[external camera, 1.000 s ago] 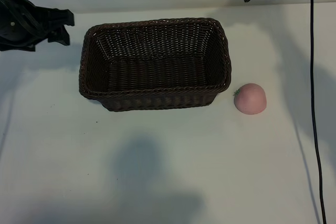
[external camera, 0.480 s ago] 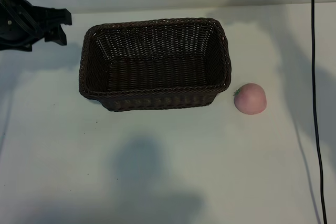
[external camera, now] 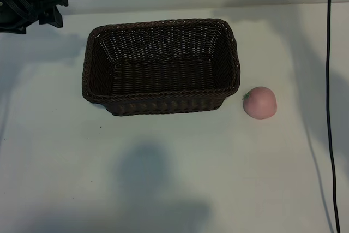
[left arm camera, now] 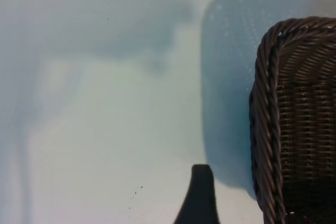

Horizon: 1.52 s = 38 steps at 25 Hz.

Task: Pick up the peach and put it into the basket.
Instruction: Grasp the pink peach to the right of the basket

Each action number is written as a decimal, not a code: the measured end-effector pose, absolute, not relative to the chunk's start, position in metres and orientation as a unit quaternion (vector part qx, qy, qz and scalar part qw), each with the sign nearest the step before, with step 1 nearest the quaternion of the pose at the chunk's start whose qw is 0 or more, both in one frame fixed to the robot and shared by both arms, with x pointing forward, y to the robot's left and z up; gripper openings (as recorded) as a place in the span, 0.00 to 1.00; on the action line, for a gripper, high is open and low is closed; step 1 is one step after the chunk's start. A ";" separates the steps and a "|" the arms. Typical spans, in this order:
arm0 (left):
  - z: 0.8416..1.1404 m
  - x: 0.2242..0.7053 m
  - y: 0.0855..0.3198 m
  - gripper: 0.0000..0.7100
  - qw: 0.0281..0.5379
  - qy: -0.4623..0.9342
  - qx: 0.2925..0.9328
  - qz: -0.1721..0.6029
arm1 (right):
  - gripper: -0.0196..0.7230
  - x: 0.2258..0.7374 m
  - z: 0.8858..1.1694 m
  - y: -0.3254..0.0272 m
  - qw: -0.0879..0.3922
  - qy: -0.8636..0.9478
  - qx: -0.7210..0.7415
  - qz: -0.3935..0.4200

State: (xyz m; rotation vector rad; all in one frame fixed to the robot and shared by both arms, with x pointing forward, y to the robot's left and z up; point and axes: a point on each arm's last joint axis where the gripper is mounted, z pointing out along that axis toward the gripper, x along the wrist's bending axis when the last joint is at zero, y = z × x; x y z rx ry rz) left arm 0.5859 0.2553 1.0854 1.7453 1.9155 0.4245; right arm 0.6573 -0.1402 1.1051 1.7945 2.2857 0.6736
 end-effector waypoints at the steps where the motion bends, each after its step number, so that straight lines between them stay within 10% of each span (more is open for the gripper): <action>1: 1.085 0.586 0.255 0.84 0.255 0.705 0.643 0.157 | 0.72 0.655 1.104 -0.141 0.077 0.764 0.601 0.222; 21: 1.088 0.590 0.257 0.84 0.266 0.694 0.643 0.184 | 0.70 0.598 0.991 -0.164 -0.001 0.783 0.618 0.070; 38: 1.089 0.591 0.258 0.84 0.268 0.689 0.644 0.195 | 0.70 0.587 0.954 -0.156 -0.033 0.769 0.623 0.141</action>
